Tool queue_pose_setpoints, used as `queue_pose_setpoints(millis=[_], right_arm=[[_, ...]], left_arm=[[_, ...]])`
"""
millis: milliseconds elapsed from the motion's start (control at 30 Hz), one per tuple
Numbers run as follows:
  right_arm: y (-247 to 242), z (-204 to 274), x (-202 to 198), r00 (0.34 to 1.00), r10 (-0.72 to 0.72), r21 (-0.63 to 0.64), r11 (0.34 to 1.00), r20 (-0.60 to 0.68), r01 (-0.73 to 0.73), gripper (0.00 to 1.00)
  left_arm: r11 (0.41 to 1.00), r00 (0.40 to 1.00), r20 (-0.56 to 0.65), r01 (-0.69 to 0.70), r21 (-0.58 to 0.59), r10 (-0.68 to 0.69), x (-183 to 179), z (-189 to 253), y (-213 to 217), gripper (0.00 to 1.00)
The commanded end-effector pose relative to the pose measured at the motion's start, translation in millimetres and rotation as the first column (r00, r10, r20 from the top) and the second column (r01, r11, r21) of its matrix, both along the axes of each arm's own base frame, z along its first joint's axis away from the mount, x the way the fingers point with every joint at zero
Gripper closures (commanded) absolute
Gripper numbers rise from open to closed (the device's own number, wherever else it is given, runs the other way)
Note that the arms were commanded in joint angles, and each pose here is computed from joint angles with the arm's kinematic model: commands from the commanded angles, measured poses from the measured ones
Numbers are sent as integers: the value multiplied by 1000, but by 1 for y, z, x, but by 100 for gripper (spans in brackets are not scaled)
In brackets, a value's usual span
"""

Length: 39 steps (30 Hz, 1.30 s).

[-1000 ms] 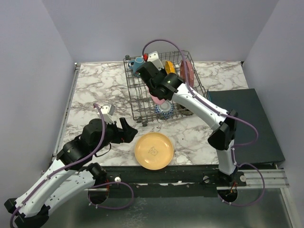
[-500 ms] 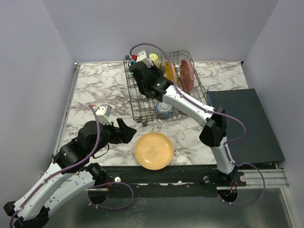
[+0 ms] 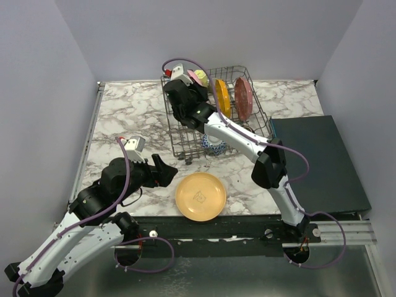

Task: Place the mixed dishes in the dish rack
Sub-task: Insert the plate into the dish rack.

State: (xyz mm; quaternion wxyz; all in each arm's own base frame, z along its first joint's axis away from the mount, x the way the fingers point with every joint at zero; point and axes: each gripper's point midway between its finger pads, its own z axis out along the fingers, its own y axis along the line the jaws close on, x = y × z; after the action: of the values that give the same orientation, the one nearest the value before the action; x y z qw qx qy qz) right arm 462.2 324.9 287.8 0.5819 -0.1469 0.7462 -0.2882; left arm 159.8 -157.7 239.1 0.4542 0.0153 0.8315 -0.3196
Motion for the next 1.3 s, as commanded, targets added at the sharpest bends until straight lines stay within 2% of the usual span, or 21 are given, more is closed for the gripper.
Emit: queue_pose_setpoints(millis=[0, 433, 700, 1267], right_arm=[[1, 17, 8, 997, -49, 49, 998, 65, 46, 100], [-25, -32, 23, 993, -76, 166, 982, -95, 91, 100], [-41, -47, 31, 985, -112, 169, 976, -129, 133, 100], [-38, -72, 38, 980, -106, 143, 981, -167, 130, 100]], left_arm=[[1000, 1000, 18, 6, 4, -6, 1, -1, 0, 11], [1000, 1000, 14, 7, 7, -8, 1, -2, -1, 11], [1000, 1000, 9, 9, 14, -9, 2, -4, -2, 11], [1000, 1000, 13, 8, 10, -8, 1, -3, -1, 11]])
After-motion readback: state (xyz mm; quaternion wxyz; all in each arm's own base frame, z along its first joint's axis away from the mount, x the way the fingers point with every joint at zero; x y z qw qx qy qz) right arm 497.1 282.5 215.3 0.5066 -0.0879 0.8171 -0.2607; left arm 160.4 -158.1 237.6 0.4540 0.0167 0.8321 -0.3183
